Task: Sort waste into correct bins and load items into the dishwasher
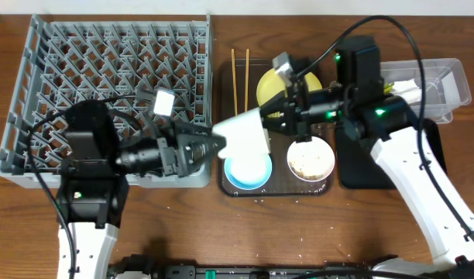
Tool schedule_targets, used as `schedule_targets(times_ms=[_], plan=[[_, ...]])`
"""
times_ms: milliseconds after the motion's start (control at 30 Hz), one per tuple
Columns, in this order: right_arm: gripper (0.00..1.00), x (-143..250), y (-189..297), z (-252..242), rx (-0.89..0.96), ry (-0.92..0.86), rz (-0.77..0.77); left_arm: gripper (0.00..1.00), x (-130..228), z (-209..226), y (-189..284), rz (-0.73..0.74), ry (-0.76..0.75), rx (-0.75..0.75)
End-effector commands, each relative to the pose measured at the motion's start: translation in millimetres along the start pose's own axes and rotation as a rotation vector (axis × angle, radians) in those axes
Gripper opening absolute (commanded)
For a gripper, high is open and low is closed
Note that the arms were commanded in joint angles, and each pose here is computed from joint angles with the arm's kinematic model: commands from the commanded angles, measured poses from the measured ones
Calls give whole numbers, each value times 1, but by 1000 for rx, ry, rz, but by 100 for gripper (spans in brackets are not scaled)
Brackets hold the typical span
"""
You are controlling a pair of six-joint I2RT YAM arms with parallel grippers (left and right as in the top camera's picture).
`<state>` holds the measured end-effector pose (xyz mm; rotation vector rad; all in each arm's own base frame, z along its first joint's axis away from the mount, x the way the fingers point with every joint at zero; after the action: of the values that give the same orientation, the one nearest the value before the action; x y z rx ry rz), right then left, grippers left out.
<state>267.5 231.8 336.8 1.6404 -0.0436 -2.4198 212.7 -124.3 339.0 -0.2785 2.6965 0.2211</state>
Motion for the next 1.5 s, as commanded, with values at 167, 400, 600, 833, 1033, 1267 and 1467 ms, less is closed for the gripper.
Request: schedule_targets(times_ms=[167,400,600,833,1033,1267,1467], plan=[[1,-1,-21,11,-28,26,27,65,10,-16,-11,79,-35,61],[3,-1,-20,11,-26,29,23,51,10,-16,-10,78,-35,61],[77,-1,-19,6,7,29,28,50,8,-14,-11,64,-39,46],[99,-2,11,-26,211,-96,3,49,3,6,-9,-14,-22,-85],[99,10,40,-45,352,-276,-4,48,2,60,18,-175,168,-458],[99,45,41,-51,501,-374,140,47,-1,70,99,-416,256,-1127],[99,56,28,-50,560,-360,226,49,-7,66,146,-540,233,-1494]])
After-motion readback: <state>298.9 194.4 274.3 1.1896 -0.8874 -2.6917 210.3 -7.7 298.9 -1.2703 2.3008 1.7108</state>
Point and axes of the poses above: each gripper's point midway between its finger pads, its own y axis back along the fingers, its own z axis along the line the jaws close on, x = y × z, the point moved 5 cm from there along y, back along the fingers, and after that the axes turned 10 degrees about y, right-handed, at the moved point
